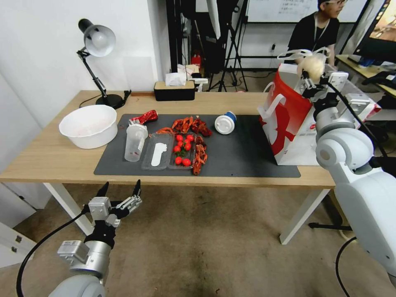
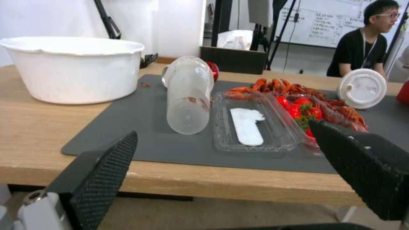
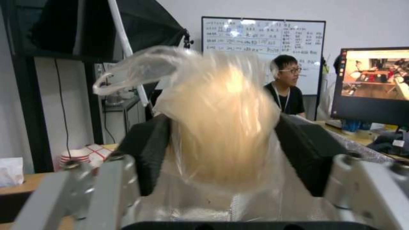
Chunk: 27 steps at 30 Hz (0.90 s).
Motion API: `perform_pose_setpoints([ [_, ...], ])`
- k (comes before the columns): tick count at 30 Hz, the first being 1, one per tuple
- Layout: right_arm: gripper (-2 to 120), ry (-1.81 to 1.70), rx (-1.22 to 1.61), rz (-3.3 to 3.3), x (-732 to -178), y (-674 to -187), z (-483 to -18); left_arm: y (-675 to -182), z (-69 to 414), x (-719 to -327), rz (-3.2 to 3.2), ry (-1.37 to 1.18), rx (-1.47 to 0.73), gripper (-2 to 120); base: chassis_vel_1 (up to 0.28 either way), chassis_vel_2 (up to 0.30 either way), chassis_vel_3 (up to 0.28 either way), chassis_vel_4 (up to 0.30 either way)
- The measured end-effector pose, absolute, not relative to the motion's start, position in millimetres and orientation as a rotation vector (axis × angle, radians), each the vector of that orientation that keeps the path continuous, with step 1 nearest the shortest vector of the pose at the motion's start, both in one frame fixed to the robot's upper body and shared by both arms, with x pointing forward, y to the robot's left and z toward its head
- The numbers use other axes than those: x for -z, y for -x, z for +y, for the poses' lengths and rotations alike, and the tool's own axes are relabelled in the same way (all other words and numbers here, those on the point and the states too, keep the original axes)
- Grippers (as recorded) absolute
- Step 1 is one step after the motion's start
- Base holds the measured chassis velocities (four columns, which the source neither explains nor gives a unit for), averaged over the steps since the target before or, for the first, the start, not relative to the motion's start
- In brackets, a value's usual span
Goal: Pick up the trash from the table and place it into the takeout bag.
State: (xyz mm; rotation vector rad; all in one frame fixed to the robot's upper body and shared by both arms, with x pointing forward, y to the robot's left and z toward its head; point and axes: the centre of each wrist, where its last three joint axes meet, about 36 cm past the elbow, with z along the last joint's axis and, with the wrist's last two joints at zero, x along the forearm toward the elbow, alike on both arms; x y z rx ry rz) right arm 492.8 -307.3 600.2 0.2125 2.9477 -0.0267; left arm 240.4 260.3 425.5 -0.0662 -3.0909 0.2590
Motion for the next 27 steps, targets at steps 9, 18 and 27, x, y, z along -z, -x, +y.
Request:
perform_pose_setpoints([
  [9,96,-0.218,0.029,2.950,-599,-491,-306,-242,260,-427,-3.096,0.068,-0.260,100,0.000,0.000,0.000,0.000],
  [18,100,-0.189,0.015,2.944,-600,-484,-302,-243,261,-428,-3.102,0.061,-0.261,100,0.000,0.000,0.000,0.000],
  [27,100,0.012,-0.050,2.885,-608,-460,-285,-244,262,-429,-3.106,0.056,-0.267,100,0.000,0.000,0.000,0.000],
])
